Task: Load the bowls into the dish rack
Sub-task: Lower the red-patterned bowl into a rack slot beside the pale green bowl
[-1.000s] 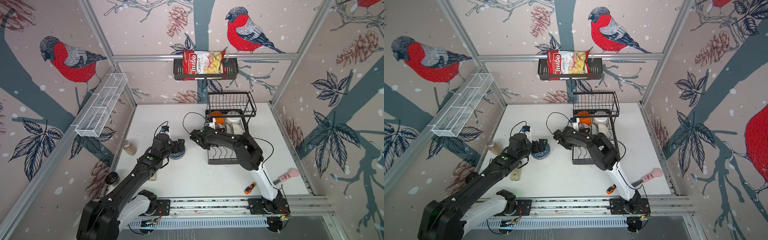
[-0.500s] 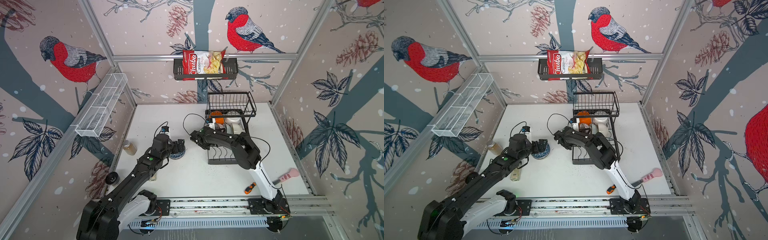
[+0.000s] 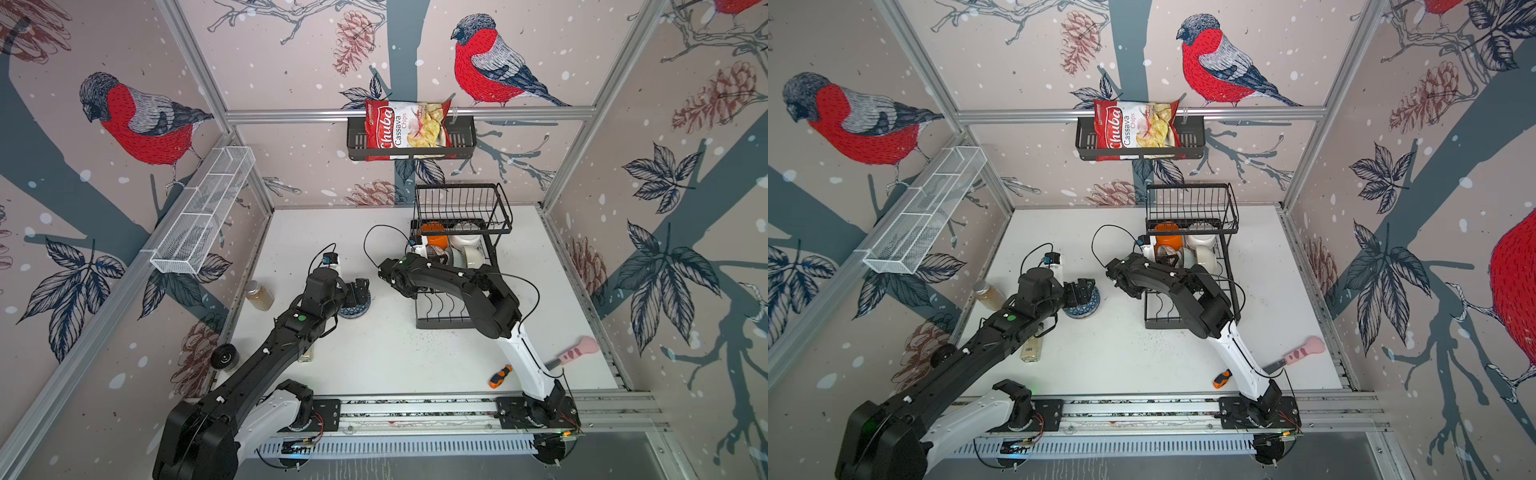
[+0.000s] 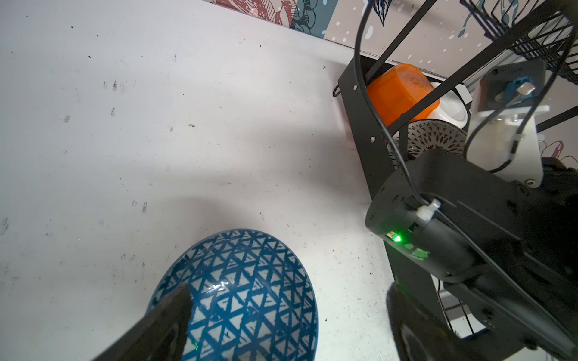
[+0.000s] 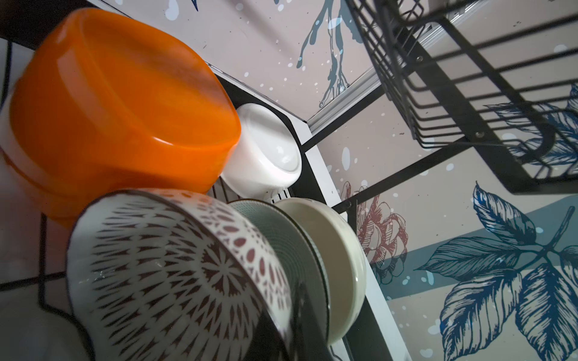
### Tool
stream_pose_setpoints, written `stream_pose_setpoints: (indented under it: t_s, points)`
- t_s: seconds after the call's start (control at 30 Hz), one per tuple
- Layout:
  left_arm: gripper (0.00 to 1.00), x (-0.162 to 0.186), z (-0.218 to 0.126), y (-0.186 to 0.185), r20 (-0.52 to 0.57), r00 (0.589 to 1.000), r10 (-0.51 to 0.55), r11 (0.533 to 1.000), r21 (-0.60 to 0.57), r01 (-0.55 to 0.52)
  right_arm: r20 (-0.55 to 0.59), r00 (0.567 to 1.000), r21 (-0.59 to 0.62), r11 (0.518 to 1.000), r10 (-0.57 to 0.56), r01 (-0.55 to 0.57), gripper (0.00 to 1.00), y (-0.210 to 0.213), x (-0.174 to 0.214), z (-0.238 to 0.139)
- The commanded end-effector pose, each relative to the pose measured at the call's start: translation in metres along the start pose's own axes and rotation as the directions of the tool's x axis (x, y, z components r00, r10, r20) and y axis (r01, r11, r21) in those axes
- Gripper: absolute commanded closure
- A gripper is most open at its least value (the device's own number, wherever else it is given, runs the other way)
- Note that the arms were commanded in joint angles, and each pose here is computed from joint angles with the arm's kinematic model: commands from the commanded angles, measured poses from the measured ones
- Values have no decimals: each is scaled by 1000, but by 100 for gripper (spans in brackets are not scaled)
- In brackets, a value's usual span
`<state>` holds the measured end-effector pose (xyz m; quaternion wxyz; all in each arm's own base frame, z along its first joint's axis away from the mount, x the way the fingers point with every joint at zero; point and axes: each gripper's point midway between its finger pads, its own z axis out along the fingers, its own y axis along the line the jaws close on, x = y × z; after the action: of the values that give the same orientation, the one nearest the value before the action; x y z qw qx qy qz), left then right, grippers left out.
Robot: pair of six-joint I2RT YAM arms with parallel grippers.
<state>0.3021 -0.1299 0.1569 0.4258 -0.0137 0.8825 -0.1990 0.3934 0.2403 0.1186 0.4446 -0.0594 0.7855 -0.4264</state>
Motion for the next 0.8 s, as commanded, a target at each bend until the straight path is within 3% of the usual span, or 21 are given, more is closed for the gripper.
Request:
stream_pose_setpoints:
  t_s: [0.0, 0.77]
  points:
    - [4, -5, 0, -2, 20, 1000, 12, 1000, 10, -12, -21, 999, -46, 999, 25, -26, 97, 11, 0, -5]
    - [4, -3, 2, 0, 15, 1000, 4, 1000, 4, -4, -96, 993, -237, 967, 74, -95, 78, 37, 3, -14]
